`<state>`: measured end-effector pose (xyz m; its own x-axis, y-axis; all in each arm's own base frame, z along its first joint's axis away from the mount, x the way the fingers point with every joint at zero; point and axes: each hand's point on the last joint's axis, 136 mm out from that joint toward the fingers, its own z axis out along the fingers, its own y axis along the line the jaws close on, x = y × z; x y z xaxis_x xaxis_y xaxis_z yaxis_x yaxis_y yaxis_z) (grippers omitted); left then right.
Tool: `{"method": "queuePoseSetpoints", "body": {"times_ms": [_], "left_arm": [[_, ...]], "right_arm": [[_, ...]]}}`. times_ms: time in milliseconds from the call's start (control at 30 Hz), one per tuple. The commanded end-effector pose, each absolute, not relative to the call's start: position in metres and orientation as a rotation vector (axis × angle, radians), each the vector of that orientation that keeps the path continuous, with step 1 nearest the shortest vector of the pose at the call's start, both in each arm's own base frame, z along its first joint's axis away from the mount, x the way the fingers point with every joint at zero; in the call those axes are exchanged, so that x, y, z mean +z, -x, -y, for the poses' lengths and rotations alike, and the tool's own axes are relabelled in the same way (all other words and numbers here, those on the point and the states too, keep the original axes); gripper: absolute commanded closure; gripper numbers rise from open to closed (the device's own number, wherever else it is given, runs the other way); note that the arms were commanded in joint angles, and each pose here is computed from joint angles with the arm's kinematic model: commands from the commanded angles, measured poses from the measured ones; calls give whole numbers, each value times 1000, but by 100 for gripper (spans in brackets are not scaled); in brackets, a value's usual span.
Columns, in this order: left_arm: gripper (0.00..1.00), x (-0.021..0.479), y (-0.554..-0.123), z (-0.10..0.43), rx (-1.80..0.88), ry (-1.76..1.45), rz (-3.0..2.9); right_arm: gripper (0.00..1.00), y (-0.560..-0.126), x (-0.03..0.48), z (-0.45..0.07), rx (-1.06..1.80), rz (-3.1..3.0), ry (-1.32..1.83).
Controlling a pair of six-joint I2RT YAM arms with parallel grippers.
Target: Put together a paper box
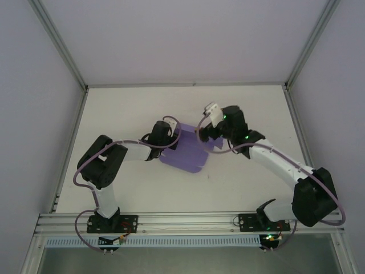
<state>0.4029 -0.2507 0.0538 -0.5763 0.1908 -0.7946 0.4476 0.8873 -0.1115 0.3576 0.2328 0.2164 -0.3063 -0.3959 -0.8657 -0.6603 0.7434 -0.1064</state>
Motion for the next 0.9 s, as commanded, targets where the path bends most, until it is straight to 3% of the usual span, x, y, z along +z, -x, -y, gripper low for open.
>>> {"method": "queuePoseSetpoints", "body": {"times_ms": [0, 333, 600, 867], "left_arm": [[100, 64, -388, 268, -457, -561, -2129], [100, 54, -378, 275, -497, -609, -2135], [97, 45, -380, 276, -484, -606, -2167], [86, 55, -391, 278, -490, -531, -2153]], "right_arm": [[0, -344, 193, -247, 624, -2198, 701], [4, -391, 153, -266, 523, -2284, 848], [8, -382, 102, -271, 559, -2369, 953], [10, -376, 63, -254, 396, -2441, 1046]]}}
